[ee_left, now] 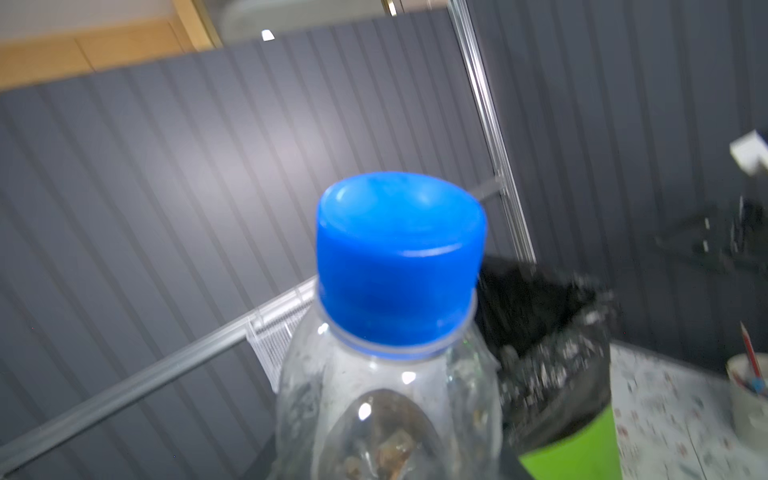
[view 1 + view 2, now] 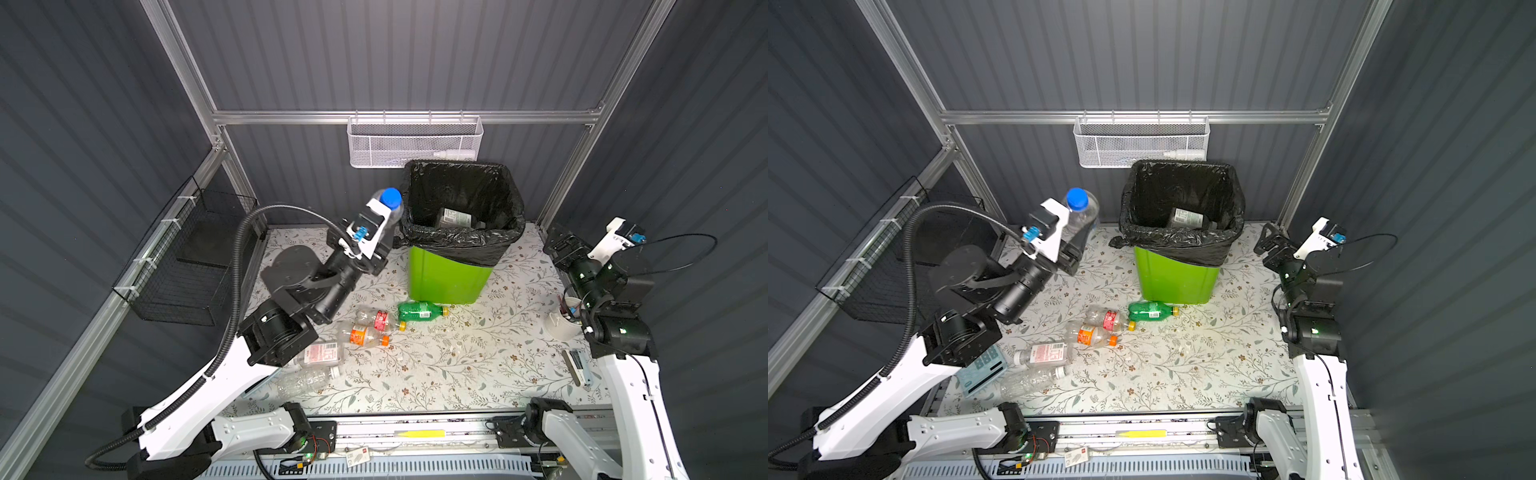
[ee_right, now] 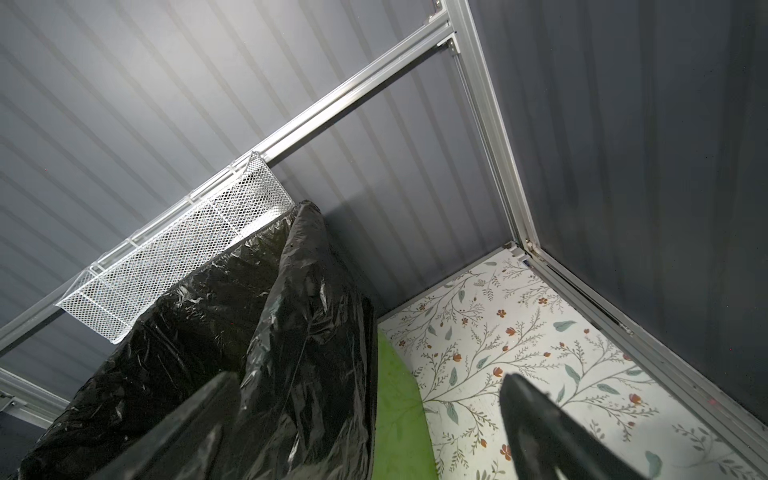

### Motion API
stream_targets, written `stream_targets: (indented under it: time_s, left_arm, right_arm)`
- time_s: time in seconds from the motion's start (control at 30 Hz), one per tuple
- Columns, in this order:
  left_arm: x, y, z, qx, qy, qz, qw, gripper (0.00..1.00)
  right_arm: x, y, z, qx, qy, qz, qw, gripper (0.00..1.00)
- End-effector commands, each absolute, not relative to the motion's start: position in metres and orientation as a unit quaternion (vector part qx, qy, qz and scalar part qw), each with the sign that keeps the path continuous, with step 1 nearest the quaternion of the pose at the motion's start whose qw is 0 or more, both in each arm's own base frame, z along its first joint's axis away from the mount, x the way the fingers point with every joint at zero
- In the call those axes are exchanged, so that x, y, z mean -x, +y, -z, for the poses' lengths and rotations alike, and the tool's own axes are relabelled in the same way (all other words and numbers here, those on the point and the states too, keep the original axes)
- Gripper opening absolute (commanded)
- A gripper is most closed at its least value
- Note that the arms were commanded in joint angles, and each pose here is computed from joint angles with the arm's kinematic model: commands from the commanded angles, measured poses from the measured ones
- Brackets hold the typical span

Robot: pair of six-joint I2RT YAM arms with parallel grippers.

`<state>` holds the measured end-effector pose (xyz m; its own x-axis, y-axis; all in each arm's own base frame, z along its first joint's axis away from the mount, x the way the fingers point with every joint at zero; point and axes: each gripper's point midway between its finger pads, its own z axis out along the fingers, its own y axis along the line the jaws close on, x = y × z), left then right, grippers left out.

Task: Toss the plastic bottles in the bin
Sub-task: 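Lift the Pepsi bottle with the left gripper and drop it into the bin, then withdraw the left gripper while the right gripper grasps the orange-labeled clear bottle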

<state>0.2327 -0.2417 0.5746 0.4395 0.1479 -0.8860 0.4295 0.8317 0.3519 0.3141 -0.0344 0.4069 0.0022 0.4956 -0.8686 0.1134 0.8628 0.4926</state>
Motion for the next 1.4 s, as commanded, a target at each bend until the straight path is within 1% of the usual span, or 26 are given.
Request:
stream_targets:
  time_s: [0.0,0.07,0.1,0.17,0.23,0.27,0.3,0.33,0.43,0.47,0.53,0.6,0.67,0.77,0.87,0.97,1.13,1.27,1.3,1.37]
  left_arm:
    - [-0.233,-0.249,-0.631,-0.233,0.431,0.123,0.863,0.47]
    - [-0.261,-0.269,-0.626,-0.24,0.444,0.164,0.847,0.48]
    - [-0.283,-0.282,-0.618,-0.243,0.464,0.193,0.83,0.49]
    - [-0.33,-0.318,-0.592,-0.266,0.512,0.246,0.779,0.54]
    - [-0.362,-0.368,-0.554,-0.317,0.567,0.285,0.705,0.58]
    - [-0.365,-0.383,-0.55,-0.334,0.572,0.305,0.684,0.64]
    - [-0.367,-0.392,-0.546,-0.343,0.578,0.32,0.668,0.77]
    - [-0.366,-0.395,-0.547,-0.345,0.576,0.328,0.664,0.87]
    - [-0.356,-0.379,-0.568,-0.324,0.543,0.327,0.702,1.0]
    - [-0.346,-0.364,-0.585,-0.307,0.521,0.323,0.728,1.0]
    - [-0.338,-0.338,-0.593,-0.275,0.506,0.298,0.761,1.0]
    - [-0.336,-0.316,-0.593,-0.248,0.514,0.263,0.778,1.0]
    - [-0.339,-0.298,-0.587,-0.223,0.531,0.23,0.784,1.0]
    - [-0.347,-0.281,-0.561,-0.197,0.568,0.191,0.776,1.0]
    - [-0.361,-0.266,-0.527,-0.171,0.618,0.14,0.754,1.0]
    - [-0.378,-0.24,-0.497,-0.129,0.665,0.091,0.73,1.0]
    - [-0.402,-0.186,-0.45,-0.064,0.716,0.068,0.691,1.0]
    - [-0.414,-0.144,-0.419,-0.018,0.747,0.049,0.663,1.0]
    - [-0.418,-0.134,-0.395,-0.01,0.764,0.037,0.644,1.0]
    - [-0.421,-0.114,-0.375,0.014,0.778,0.027,0.627,1.0]
  right_arm:
    - [-0.307,-0.036,-0.413,-0.22,0.68,-0.144,0.685,0.99]
    - [-0.305,-0.035,-0.411,-0.219,0.68,-0.147,0.684,0.99]
    - [-0.306,-0.034,-0.408,-0.219,0.682,-0.151,0.681,0.99]
    - [-0.307,-0.029,-0.406,-0.212,0.686,-0.161,0.677,0.99]
    - [-0.309,-0.024,-0.404,-0.202,0.69,-0.172,0.673,0.99]
    - [-0.309,-0.023,-0.404,-0.198,0.694,-0.171,0.671,0.99]
    - [-0.307,-0.023,-0.404,-0.195,0.696,-0.166,0.671,0.99]
    - [-0.305,-0.024,-0.404,-0.191,0.699,-0.159,0.671,0.99]
    - [-0.297,-0.031,-0.402,-0.2,0.699,-0.138,0.673,0.99]
    - [-0.295,-0.034,-0.401,-0.204,0.698,-0.134,0.673,0.99]
    - [-0.293,-0.035,-0.397,-0.207,0.698,-0.132,0.673,0.99]
    - [-0.292,-0.033,-0.395,-0.206,0.697,-0.138,0.673,0.99]
    - [-0.292,-0.029,-0.393,-0.196,0.697,-0.147,0.674,0.99]
    - [-0.293,-0.018,-0.392,-0.172,0.698,-0.168,0.675,0.99]
    - [-0.291,-0.003,-0.39,-0.14,0.702,-0.18,0.675,0.99]
    - [-0.288,0.019,-0.387,-0.098,0.71,-0.171,0.676,0.99]
    - [-0.291,0.081,-0.382,-0.012,0.727,-0.161,0.667,0.98]
    - [-0.295,0.151,-0.372,0.077,0.738,-0.15,0.654,0.98]
    - [-0.296,0.172,-0.368,0.1,0.74,-0.153,0.647,0.98]
    - [-0.297,0.214,-0.354,0.149,0.748,-0.16,0.627,0.98]
